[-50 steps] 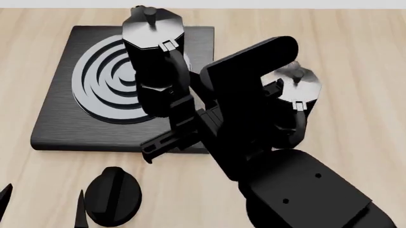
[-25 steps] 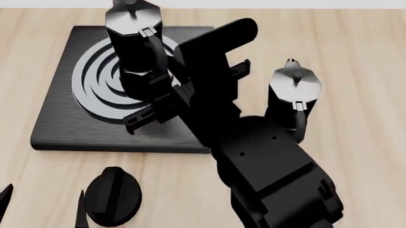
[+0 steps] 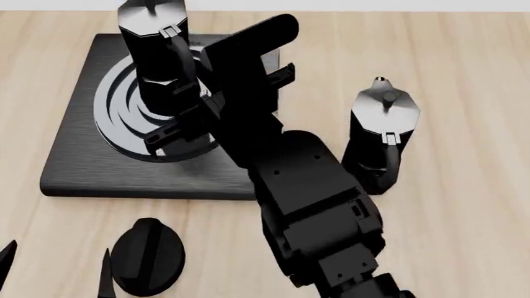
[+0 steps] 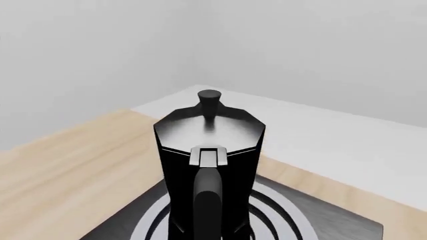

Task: Put the right moka pot on the stove.

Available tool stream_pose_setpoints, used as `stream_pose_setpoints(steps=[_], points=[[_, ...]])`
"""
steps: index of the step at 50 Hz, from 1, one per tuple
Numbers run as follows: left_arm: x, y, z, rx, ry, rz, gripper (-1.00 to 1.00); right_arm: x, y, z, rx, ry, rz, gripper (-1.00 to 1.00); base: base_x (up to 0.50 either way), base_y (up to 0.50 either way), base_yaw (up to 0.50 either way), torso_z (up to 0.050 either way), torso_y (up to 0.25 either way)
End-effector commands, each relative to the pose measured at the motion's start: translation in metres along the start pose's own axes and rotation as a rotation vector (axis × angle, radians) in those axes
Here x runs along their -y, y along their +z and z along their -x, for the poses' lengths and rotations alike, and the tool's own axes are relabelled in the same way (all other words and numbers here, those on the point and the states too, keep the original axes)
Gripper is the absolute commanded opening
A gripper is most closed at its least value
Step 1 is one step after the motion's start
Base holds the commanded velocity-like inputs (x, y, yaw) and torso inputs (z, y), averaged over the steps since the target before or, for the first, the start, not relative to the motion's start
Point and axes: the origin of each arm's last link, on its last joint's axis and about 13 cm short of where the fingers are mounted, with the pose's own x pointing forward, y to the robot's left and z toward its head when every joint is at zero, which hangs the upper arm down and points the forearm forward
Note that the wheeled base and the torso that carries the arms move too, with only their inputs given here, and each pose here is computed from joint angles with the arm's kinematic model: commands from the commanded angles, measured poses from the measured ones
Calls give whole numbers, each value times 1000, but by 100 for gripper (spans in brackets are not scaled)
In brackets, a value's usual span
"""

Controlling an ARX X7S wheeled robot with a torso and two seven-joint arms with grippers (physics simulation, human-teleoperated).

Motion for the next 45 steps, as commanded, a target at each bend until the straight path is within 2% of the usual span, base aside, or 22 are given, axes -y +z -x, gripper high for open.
stream_pose_setpoints(steps=[1, 12, 28, 37, 38, 45], points=[[0, 0, 0, 0, 1, 0, 100, -3, 2, -18, 44, 17, 47, -100, 0, 0, 0, 0, 0], [0, 0, 0, 0, 2, 1, 100, -7, -3, -26, 44, 14, 58, -100, 0, 0, 0, 0, 1], [0, 0, 0, -3, 2, 1, 100, 3, -5, -25, 67, -50, 42, -100, 0, 0, 0, 1, 1], [0, 0, 0, -2, 3, 3, 100, 3, -11, -23, 29, -52, 36, -100, 0, 0, 0, 0, 1], [0, 0, 0, 0, 5, 4, 100, 2, -12, -22, 27, -53, 41, 100, 0, 0, 0, 0, 0], [0, 0, 0, -1, 5, 5, 100, 1, -19, -21, 11, -42, 24, 100, 0, 0, 0, 0, 0]])
